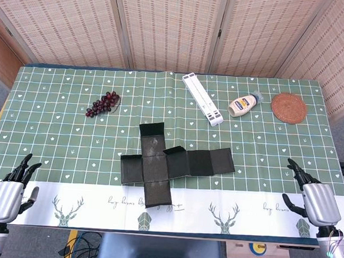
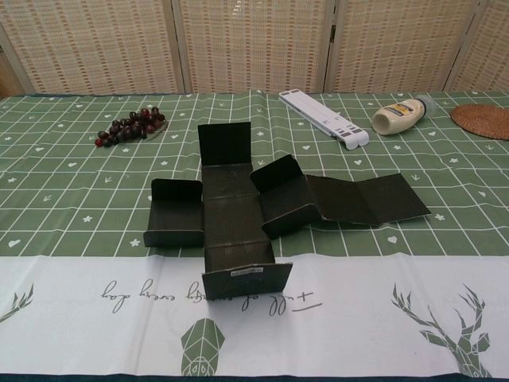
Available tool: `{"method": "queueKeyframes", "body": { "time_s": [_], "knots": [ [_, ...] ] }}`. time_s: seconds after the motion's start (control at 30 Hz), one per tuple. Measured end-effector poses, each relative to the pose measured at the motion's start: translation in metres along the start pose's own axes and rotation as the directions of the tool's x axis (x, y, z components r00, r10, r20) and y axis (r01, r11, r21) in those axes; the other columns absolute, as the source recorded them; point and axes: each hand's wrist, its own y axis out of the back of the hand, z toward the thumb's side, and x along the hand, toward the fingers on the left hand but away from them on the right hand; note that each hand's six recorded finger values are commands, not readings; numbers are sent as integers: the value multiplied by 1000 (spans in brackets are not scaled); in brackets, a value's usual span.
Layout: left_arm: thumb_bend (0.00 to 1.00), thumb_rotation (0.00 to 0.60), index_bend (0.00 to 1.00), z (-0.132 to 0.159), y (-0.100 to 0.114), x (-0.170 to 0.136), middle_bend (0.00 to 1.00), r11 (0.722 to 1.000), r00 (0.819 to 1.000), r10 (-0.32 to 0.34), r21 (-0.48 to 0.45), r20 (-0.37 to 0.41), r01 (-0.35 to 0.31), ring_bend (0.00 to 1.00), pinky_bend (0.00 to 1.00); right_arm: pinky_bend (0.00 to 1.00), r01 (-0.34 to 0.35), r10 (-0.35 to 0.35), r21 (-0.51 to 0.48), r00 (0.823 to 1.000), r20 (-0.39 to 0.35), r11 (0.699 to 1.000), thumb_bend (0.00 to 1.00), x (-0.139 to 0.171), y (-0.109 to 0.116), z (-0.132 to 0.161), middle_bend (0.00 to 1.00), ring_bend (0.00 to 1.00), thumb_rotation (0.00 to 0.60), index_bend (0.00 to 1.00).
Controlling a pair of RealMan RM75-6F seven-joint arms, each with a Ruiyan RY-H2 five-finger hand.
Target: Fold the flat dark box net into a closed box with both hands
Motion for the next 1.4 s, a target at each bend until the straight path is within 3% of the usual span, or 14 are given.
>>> {"method": "queueKeyframes", "body": {
  "time_s": [0.2,0.3,0.47,0.63,1.0,1.17,1.4],
  "knots": [
    [429,600,164,-1,1,1,42,1000,1000,8,-10,6,-8,189,348,468,7,-7,19,1000,-15,1000,329,-4,1,8,198,354,600,0],
    [430,600,164,-1,1,0,42,1000,1000,13,-17,7,-13,189,348,479,-2,4,43,999,-40,999,309,-12,1,18,188,413,600,0],
    [429,600,164,-1,3,-2,42,999,1000,21,-26,15,-20,189,348,754,-64,71,86,994,-81,994,232,-36,-8,46,136,652,600,0],
    [430,600,164,-2,4,-3,43,999,1000,21,-33,19,-21,188,348,851,-162,172,112,981,-86,980,125,-66,-26,74,102,702,600,0],
    [429,600,164,-8,4,-4,43,999,1000,22,-38,15,-21,185,336,886,-340,353,144,932,-80,929,113,-121,-78,139,82,716,600,0],
    [430,600,164,-7,2,-2,42,999,1000,16,-42,24,-15,184,326,886,-390,405,161,911,-77,907,183,-137,-98,166,72,716,600,0],
    [429,600,164,-8,-2,-1,42,999,1000,3,-44,27,-2,183,324,886,-438,449,177,893,-25,881,186,-155,-122,179,72,716,600,0]
  ]
}}
